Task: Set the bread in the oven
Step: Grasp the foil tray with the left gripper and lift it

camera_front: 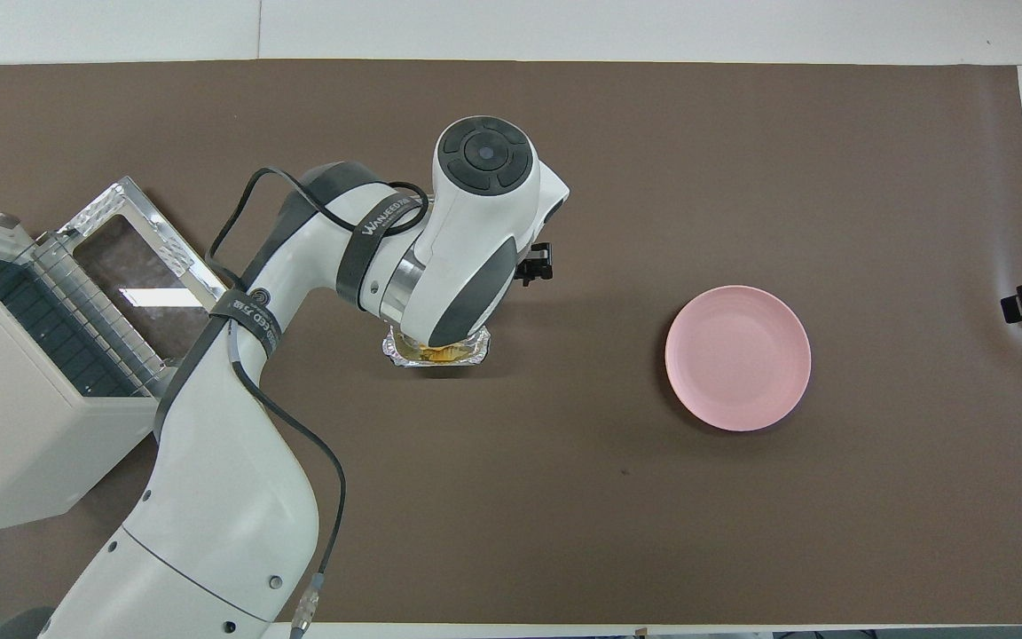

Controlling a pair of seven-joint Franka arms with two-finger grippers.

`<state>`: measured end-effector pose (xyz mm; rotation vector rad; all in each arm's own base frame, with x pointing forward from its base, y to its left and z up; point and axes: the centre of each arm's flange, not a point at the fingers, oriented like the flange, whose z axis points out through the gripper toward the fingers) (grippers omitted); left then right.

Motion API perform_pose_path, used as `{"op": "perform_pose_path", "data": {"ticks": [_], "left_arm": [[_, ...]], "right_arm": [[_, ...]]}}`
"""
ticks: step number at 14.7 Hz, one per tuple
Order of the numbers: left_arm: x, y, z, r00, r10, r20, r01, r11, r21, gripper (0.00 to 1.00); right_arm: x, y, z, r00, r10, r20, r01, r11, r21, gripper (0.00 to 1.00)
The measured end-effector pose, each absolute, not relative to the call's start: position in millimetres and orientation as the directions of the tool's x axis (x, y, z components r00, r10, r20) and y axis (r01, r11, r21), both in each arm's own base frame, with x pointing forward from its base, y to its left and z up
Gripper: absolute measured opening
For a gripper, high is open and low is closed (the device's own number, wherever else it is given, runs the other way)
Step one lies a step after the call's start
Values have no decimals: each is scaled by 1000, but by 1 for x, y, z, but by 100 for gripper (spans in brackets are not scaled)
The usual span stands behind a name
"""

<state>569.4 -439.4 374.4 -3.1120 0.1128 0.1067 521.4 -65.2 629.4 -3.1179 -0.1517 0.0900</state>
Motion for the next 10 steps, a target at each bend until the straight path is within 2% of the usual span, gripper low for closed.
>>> {"op": "perform_pose_path", "data": {"ticks": [4,10], "left_arm": [[572,-441,366,996,-67,-65,-69,-997,-21,96],[569,-439,349,995,-66,-68,-68,-997,-24,86]], "right_arm": [[521,-65,629,994,98,-57,96,-995,-21,100],[521,-65,629,994,98,-57,96,-995,-21,100]]}}
